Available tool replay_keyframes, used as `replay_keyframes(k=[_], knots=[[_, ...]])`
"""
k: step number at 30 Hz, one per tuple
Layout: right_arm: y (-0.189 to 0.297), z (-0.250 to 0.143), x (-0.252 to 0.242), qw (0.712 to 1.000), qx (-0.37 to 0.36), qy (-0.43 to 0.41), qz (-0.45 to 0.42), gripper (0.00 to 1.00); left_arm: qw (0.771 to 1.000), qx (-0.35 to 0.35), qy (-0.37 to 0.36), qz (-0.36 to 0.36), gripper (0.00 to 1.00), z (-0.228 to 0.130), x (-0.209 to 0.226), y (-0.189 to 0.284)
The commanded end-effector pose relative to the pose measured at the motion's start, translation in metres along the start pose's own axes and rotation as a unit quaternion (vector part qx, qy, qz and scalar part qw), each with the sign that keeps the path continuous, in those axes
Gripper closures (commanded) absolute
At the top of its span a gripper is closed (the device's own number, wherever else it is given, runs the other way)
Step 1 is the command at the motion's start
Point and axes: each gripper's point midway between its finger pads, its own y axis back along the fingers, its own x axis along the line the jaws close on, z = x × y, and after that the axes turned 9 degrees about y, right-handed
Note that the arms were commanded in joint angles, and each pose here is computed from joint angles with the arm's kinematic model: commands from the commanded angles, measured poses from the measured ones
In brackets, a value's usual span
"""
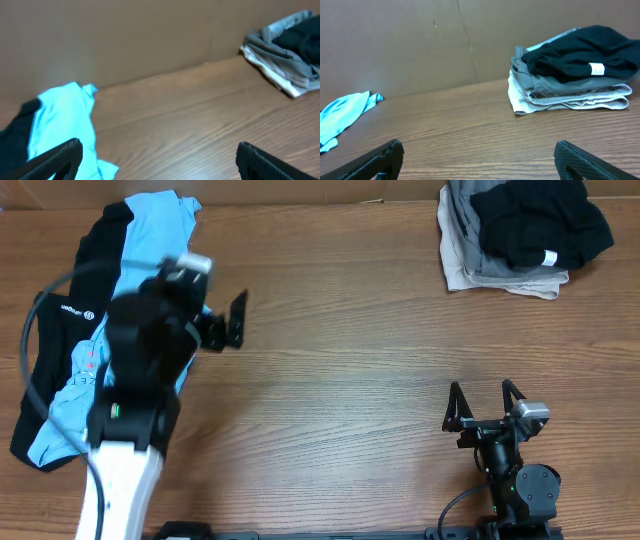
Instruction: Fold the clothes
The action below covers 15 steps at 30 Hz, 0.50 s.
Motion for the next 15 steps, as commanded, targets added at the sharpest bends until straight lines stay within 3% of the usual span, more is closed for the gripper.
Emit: replay_keyframes(k=[1, 7, 15], knots=[[0.0, -0.001, 0.002, 1.0, -0.003, 0.003, 0.004, 0.0, 0.999, -0.047, -0.015, -0.018, 0.0, -0.02, -0.007, 0.021], [0.0, -0.001, 0.002, 1.0, -0.003, 0.003, 0.004, 0.0, 0.99, -0.137, -0.03, -0.015, 0.0, -0.06, -0.006, 0.047], [0.0, -0.001, 0.002, 1.0, -0.003, 0.003, 0.004, 0.0, 0.983, -0.18, 0.017, 0.013, 0.0, -0.107, 0.013, 0.071]])
